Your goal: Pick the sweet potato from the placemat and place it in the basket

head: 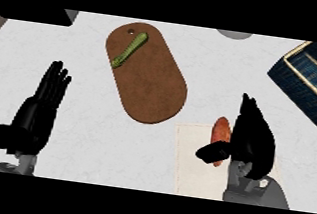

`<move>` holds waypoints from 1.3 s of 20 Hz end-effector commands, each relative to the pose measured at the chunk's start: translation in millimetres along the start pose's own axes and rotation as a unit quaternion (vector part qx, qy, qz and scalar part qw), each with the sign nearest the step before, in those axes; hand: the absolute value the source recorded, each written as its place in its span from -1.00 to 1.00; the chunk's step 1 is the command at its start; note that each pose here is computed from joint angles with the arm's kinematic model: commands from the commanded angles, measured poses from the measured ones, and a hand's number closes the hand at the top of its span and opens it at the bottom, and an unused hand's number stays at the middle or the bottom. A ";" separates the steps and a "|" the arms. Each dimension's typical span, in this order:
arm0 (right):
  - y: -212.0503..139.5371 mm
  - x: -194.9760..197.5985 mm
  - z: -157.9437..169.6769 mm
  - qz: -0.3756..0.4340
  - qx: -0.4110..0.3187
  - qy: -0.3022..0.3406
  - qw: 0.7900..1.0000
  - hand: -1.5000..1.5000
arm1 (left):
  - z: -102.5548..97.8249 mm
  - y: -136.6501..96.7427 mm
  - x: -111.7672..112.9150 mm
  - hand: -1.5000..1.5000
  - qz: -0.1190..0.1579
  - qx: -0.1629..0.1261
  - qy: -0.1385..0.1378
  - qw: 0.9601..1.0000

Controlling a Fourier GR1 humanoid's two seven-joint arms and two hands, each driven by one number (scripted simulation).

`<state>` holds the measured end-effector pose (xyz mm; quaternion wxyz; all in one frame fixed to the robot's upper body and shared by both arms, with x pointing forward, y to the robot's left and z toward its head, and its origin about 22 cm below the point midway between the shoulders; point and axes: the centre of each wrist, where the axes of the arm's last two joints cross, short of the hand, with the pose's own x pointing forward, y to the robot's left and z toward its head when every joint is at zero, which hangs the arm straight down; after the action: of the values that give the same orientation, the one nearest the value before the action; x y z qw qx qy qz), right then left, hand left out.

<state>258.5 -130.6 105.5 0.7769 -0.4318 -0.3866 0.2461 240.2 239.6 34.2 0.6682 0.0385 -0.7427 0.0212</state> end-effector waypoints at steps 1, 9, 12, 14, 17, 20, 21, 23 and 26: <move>9.7 1.1 4.1 0.032 -0.003 0.096 0.995 -1.00 | 5.3 -4.6 -5.6 0.00 0.001 0.005 0.003 1.000; 24.1 -10.7 0.5 0.028 -0.007 0.094 0.995 -1.00 | -9.8 -7.4 1.4 0.00 0.001 0.008 -0.003 1.000; 16.8 0.0 -22.2 0.028 0.001 0.103 0.994 -1.00 | 4.3 -15.9 -9.8 0.00 -0.001 -0.002 0.011 1.000; 19.5 -1.2 -27.8 0.014 0.003 0.107 0.994 -1.00 | -3.1 -1.0 -3.2 0.00 0.000 0.002 0.007 1.000; 13.1 0.2 -23.8 0.015 0.008 0.107 0.994 -1.00 | -6.2 9.2 -5.6 0.00 -0.004 0.009 -0.006 1.000; 34.9 -10.5 -11.8 0.032 0.024 0.117 0.992 -1.00 | -2.3 -11.2 7.4 0.00 0.002 -0.003 -0.003 1.000; 36.2 -5.3 -13.8 0.035 0.017 0.122 0.992 -1.00 | 5.9 -3.4 -5.7 0.00 -0.002 0.002 -0.002 1.000; 48.4 -12.2 -25.5 0.027 0.021 0.121 0.992 -1.00 | -9.6 -2.6 0.0 0.00 0.003 0.000 -0.003 1.000; 41.7 -6.3 -37.6 0.027 0.035 0.118 0.992 -1.00 | -14.7 0.5 1.5 0.00 -0.001 0.002 -0.001 1.000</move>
<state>271.0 -138.3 58.2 0.7971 -0.4346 -0.3320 0.2561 245.8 237.3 33.5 0.6673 0.0396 -0.7433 0.0230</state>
